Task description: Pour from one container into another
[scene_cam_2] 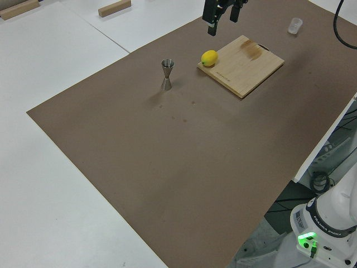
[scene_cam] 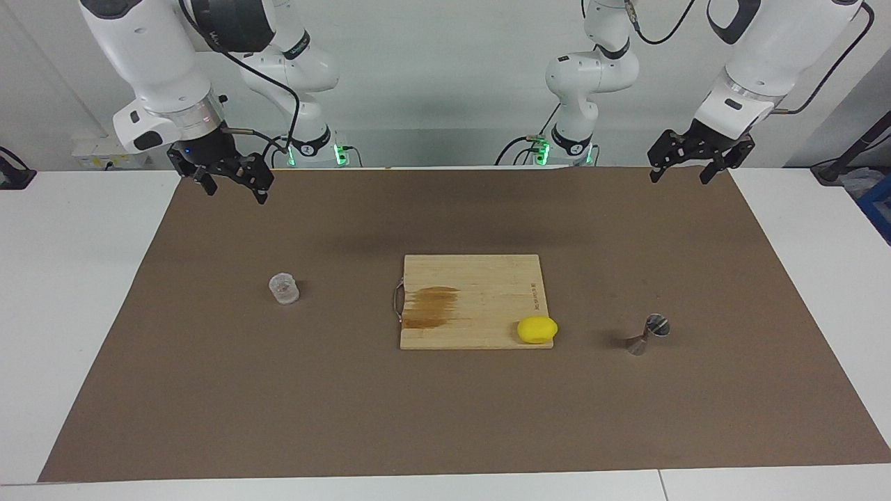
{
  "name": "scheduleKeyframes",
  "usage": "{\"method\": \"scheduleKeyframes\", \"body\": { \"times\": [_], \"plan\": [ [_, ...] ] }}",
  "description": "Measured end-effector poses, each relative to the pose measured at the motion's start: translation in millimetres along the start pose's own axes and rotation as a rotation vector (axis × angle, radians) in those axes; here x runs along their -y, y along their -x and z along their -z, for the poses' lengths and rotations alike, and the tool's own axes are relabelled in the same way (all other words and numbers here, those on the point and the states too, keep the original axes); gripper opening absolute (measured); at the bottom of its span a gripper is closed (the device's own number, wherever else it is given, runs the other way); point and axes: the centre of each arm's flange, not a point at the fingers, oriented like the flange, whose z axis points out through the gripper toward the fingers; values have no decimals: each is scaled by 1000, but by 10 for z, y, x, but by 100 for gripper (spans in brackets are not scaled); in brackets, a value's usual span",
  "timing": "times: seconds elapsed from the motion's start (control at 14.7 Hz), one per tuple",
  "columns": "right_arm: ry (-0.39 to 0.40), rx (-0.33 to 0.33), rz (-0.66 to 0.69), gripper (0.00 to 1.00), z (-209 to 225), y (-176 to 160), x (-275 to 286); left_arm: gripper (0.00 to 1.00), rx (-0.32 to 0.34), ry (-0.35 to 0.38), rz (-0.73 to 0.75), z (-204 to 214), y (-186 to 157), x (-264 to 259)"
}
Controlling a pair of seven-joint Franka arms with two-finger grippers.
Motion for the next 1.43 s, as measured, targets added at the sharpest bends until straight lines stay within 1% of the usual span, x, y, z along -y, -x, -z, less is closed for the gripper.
{"method": "scheduleKeyframes", "body": {
  "times": [1.09,1.22,1.43],
  "plan": [
    [0,0,0,99,0,0,0,100,9,4,-25,-19,5,-141],
    [0,0,0,99,0,0,0,100,25,15,-30,-96,-31,-168],
    [0,0,0,99,0,0,0,100,84,28,-27,-417,-217,-137]
  ]
}}
